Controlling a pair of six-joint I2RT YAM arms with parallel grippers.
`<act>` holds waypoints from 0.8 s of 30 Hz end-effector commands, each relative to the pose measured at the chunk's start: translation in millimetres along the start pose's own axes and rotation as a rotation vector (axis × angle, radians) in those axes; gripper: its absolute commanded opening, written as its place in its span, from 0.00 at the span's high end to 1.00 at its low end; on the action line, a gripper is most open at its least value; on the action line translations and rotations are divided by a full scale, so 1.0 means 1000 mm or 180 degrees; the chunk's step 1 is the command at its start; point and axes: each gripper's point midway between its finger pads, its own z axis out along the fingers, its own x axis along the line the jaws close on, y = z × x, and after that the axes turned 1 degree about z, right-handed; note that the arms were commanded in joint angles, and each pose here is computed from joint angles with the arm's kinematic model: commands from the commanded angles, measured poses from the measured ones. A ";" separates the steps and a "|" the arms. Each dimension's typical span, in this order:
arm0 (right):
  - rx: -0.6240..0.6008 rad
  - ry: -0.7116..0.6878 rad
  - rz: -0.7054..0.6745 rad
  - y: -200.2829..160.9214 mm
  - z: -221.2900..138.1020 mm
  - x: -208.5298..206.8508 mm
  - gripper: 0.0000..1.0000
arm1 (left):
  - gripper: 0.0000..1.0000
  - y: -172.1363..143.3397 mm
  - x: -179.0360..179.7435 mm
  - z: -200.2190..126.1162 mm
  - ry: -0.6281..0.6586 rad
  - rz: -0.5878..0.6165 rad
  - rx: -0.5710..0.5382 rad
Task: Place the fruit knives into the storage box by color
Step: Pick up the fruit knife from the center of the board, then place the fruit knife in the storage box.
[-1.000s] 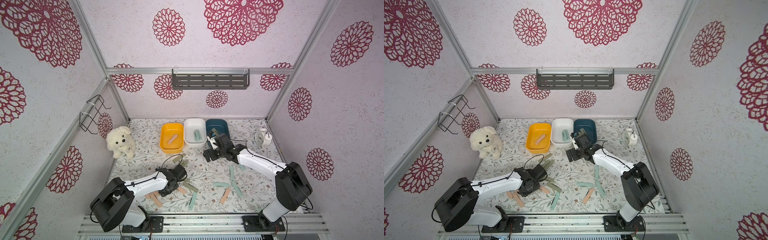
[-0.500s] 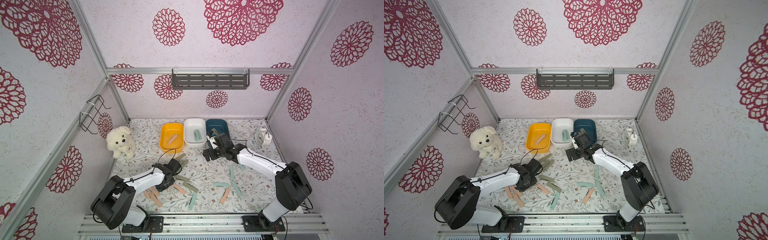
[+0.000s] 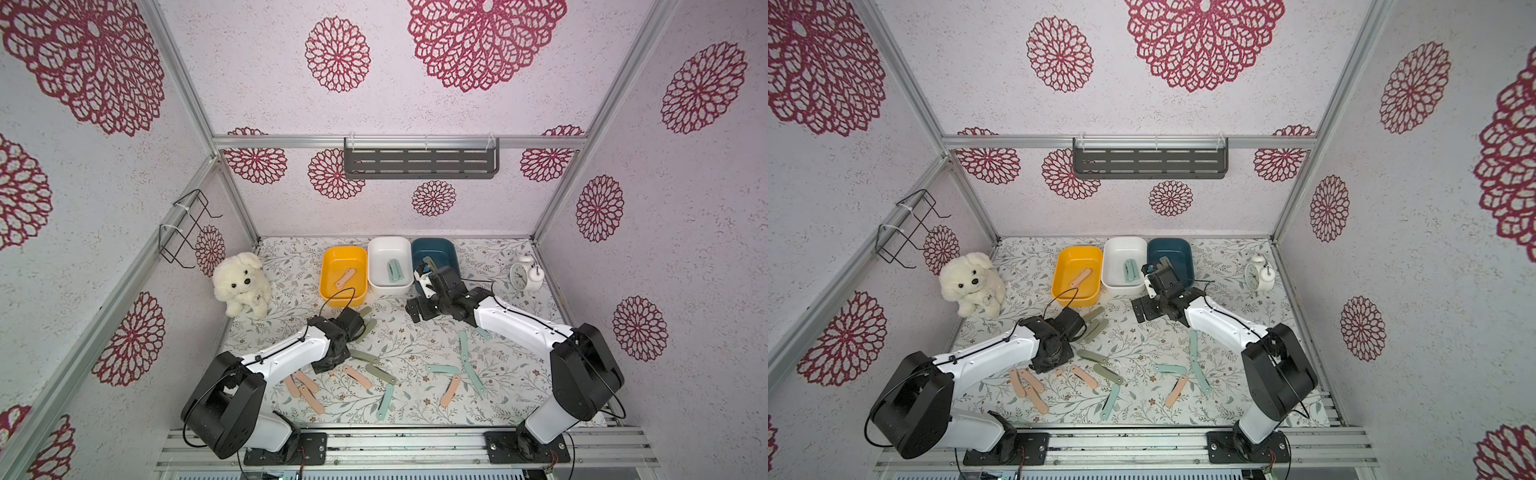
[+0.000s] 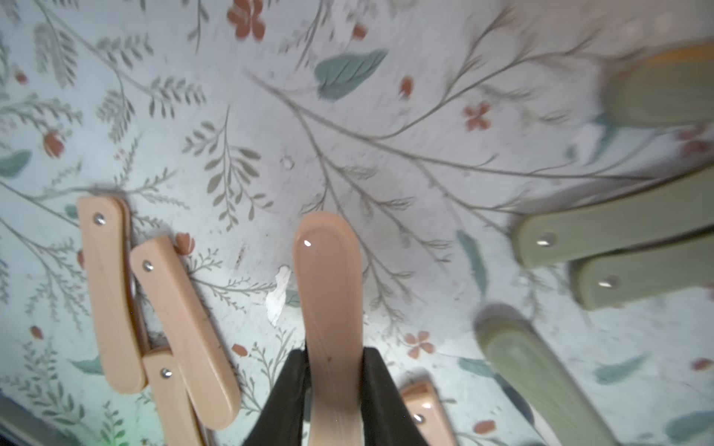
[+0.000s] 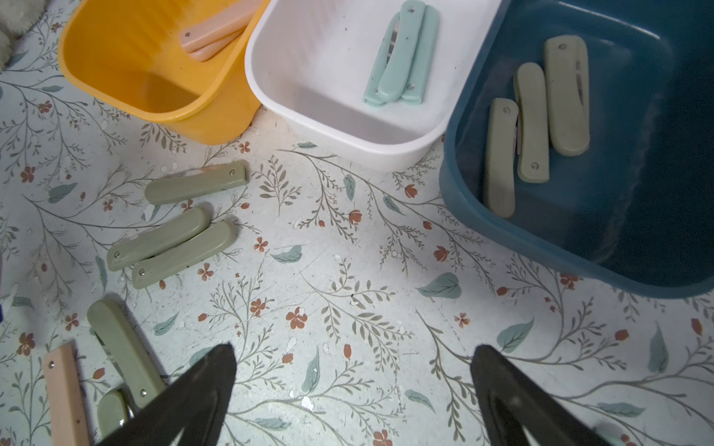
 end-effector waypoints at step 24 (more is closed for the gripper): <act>-0.0184 0.0465 -0.0171 0.054 0.056 0.043 0.01 | 0.83 0.236 -0.134 0.057 -0.0213 0.1196 0.0027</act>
